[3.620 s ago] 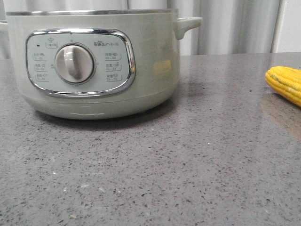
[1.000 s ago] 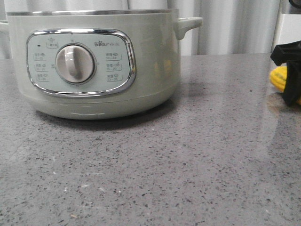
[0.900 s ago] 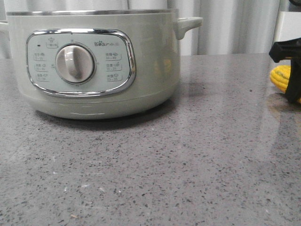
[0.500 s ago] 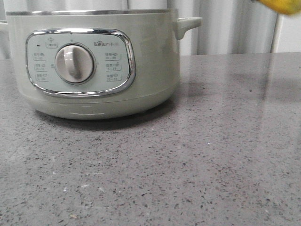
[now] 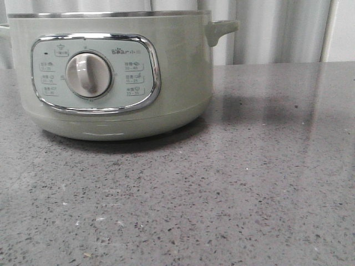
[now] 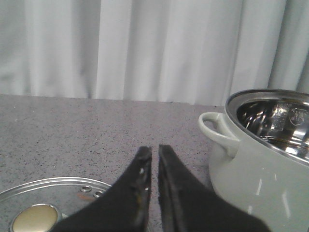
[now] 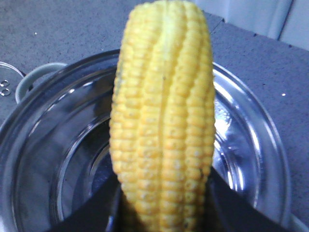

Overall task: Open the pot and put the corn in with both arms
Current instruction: 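Lift the corn cob with the right gripper over the open pot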

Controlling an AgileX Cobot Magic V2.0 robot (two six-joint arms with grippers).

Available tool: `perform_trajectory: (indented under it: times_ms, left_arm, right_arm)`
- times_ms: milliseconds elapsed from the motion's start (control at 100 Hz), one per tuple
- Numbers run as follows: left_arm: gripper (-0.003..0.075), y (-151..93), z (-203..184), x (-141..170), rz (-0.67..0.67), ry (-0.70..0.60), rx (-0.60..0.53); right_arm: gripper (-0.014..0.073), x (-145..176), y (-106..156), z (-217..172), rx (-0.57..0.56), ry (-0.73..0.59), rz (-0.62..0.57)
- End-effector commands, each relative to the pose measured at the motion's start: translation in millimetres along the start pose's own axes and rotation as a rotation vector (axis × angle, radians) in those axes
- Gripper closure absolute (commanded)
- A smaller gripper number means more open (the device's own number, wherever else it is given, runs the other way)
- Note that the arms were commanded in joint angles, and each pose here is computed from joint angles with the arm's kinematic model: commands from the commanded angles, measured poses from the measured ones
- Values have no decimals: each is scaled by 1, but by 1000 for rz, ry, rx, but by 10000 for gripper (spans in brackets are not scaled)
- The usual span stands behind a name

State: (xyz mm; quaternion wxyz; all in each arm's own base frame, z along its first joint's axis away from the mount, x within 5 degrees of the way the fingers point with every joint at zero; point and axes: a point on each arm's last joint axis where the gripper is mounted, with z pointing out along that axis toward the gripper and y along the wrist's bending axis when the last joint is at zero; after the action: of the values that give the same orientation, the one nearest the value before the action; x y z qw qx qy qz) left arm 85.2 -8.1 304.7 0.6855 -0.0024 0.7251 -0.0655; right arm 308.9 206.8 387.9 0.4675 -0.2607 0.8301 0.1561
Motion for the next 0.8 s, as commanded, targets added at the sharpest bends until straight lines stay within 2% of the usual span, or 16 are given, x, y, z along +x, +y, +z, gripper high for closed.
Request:
perform_trajectory:
  times_ms: [0,300,380,500,680,790]
  left_arm:
    - [741,-1,-1,-15,-12,-75,5]
    - [741,-1,-1,-15,-12,-75,5]
    - [741,-1,-1,-15,-12,-75,5]
    - [741,-1,-1,-15,-12,-75,5]
    - [741,-1,-1,-15,-12,-73,5]
    - [741,-1,-1,-14,-12,-66,6]
  right_arm:
    - [619,-23,3,-10,0,-136,-18]
    - [618,-15,10,19,-29,-83,-8]
    - [596,-12,10,24,-30,-60,-7]
    - [473,-7,10,29,-31,-29,-7]
    - [201,-6,11,30,-32,-11,-7]
    - [132,-6,11,30,-32,-11,-7]
